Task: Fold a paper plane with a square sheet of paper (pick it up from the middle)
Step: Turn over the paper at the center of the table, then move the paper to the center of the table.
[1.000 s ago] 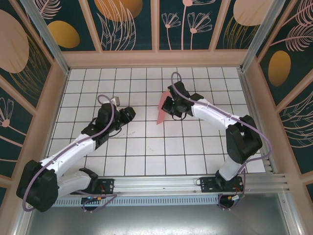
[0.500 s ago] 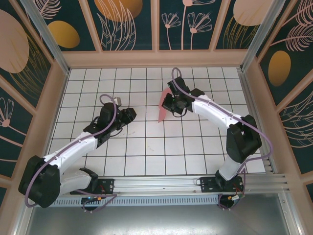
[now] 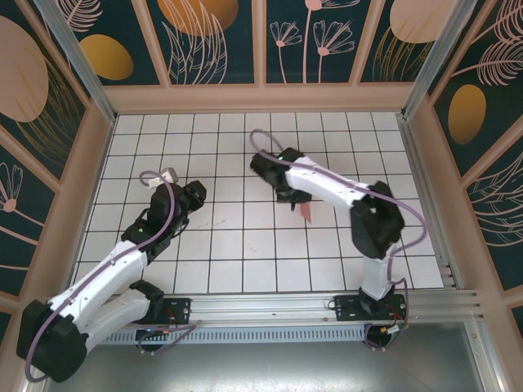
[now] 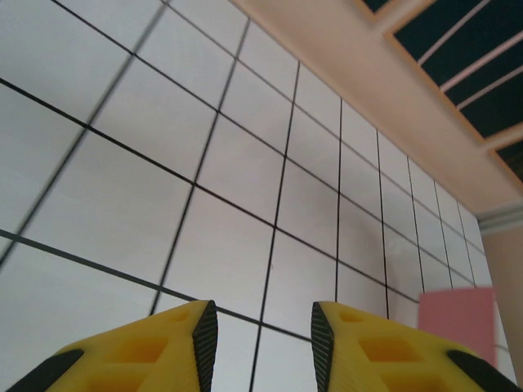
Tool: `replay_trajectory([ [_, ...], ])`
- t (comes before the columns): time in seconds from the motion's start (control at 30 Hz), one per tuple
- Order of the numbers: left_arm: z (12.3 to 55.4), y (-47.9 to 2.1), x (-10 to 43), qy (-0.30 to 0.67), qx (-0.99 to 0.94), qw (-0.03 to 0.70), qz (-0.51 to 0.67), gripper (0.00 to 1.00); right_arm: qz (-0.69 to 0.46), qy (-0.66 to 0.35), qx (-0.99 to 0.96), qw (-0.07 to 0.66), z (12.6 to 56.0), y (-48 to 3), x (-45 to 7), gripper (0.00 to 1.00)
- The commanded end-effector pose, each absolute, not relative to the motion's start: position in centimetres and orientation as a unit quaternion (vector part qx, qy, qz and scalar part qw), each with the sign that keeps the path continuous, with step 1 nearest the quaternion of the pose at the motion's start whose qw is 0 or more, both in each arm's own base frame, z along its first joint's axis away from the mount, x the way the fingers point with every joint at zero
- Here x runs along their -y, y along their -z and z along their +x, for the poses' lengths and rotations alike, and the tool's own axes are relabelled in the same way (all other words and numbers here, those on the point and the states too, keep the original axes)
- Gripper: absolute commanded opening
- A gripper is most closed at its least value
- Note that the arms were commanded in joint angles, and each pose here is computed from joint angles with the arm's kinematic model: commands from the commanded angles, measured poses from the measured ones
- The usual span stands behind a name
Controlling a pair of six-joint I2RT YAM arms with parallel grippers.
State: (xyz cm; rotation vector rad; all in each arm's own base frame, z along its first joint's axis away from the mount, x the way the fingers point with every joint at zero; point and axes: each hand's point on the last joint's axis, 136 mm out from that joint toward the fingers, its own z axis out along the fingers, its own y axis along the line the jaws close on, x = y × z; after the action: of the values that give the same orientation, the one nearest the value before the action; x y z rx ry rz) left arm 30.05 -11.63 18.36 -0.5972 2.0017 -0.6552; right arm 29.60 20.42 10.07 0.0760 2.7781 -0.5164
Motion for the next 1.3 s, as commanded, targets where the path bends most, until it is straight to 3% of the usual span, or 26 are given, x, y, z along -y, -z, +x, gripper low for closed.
replay_trajectory([
  [0.0, 29.3, -19.1, 8.7, 0.237, -0.787, 0.493, -0.286, 0.40, -0.013, 0.235, -0.962, 0.138, 28.7, -9.0, -21.1, 0.00],
  [0.17, 28.1, -20.1, 7.0, 0.229, -0.768, 0.516, -0.303, 0.41, -0.043, 0.136, -0.985, 0.101, 28.2, -5.8, -27.4, 0.11],
  [0.33, 27.8, -20.2, 6.9, 0.232, -0.766, 0.519, -0.299, 0.42, -0.046, -0.086, -0.988, 0.124, 28.6, -9.0, -34.4, 0.45],
  [0.4, 28.0, -20.0, 7.7, 0.244, -0.773, 0.512, -0.286, 0.42, -0.026, -0.150, -0.977, 0.149, 29.2, -10.6, -34.0, 0.50],
  [0.47, 28.4, -19.8, 8.9, 0.260, -0.781, 0.500, -0.268, 0.42, 0.008, -0.204, -0.966, 0.161, 29.6, -11.1, -32.5, 0.48],
  [0.63, 29.5, -18.5, 12.8, 0.309, -0.806, 0.455, -0.217, 0.42, 0.064, -0.356, -0.917, 0.170, 29.4, -11.1, -30.0, 0.22],
  [0.77, 30.4, -17.3, 16.0, 0.341, -0.829, 0.406, -0.178, 0.41, 0.069, -0.346, -0.922, 0.162, 29.4, -8.9, -28.8, 0.13],
  [1.0, 31.2, -16.0, 18.8, 0.358, -0.853, 0.352, -0.141, 0.40, 0.085, -0.281, -0.949, 0.114, 28.1, -2.9, -27.6, 0.11],
  [1.27, 31.3, -14.9, 19.3, 0.352, -0.865, 0.330, -0.135, 0.41, 0.079, -0.274, -0.955, 0.089, 26.3, 0.1, -29.8, 0.11],
])
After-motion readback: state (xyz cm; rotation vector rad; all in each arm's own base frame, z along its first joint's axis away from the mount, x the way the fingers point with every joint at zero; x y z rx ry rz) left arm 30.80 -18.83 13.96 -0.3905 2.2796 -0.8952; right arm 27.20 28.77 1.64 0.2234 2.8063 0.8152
